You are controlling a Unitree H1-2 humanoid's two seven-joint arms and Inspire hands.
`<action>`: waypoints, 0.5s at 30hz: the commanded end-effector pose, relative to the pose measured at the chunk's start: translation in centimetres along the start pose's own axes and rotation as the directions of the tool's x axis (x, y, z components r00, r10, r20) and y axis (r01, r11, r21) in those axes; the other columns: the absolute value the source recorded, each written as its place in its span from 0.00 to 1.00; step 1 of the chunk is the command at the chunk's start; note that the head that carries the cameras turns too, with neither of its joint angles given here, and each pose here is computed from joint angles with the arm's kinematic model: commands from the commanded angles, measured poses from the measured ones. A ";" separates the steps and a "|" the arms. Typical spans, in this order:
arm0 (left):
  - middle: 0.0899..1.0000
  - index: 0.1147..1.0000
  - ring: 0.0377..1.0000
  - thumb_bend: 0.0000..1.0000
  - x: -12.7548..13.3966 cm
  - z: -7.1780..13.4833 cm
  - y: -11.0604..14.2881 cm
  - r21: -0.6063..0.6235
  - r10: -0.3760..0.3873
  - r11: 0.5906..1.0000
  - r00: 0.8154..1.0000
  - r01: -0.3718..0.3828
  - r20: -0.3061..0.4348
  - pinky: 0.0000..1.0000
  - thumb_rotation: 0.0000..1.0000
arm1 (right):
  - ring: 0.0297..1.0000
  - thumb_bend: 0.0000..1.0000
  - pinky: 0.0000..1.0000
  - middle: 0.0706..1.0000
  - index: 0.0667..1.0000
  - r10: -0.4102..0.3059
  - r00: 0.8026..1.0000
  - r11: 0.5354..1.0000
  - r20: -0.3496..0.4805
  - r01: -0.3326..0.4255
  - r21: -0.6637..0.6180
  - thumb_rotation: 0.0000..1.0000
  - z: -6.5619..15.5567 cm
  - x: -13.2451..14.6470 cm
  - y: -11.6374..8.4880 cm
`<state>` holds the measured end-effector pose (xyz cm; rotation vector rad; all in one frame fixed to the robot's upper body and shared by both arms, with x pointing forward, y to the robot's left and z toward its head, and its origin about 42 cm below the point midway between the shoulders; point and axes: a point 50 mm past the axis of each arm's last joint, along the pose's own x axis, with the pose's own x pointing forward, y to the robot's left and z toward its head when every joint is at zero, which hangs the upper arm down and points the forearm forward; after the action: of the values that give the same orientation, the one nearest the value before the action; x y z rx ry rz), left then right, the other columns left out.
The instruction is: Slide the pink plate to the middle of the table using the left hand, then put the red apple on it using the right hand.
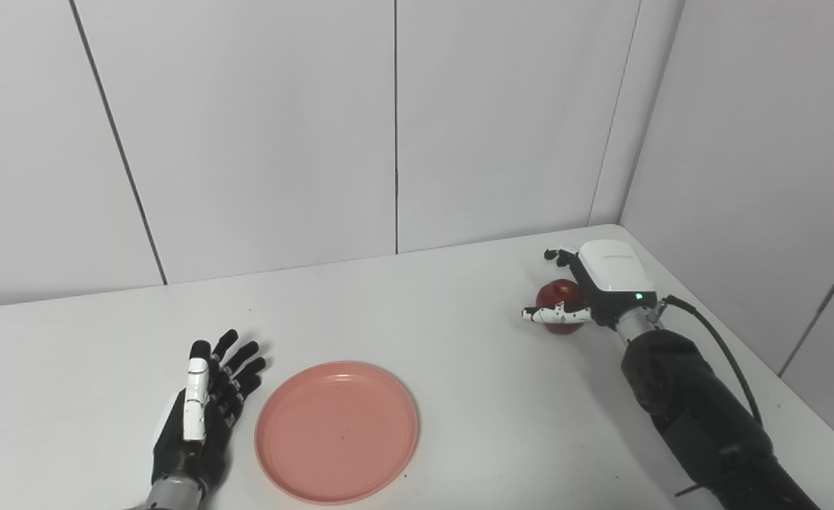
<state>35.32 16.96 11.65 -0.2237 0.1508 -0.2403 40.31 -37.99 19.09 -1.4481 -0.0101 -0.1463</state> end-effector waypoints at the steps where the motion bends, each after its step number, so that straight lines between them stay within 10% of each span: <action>1: 0.87 0.91 0.87 0.62 -0.3 -1.1 0.0 -0.017 0.004 1.000 0.997 -0.005 -0.074 0.92 1.00 | 0.68 0.91 0.61 0.71 0.73 -0.078 0.997 0.997 -0.001 0.078 -0.012 0.65 -0.3 1.2 -2.3; 15: 0.87 0.88 0.87 0.63 -0.5 -1.2 -0.4 -0.018 0.003 1.000 0.997 -0.004 -0.075 0.92 1.00 | 0.69 0.89 0.62 0.71 0.73 -0.041 0.999 0.999 0.009 0.042 -0.016 0.66 -0.3 1.1 -1.5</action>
<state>35.12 16.78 11.71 -0.2279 0.1533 -0.2424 40.33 -37.96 18.12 -1.4556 0.0163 -0.1212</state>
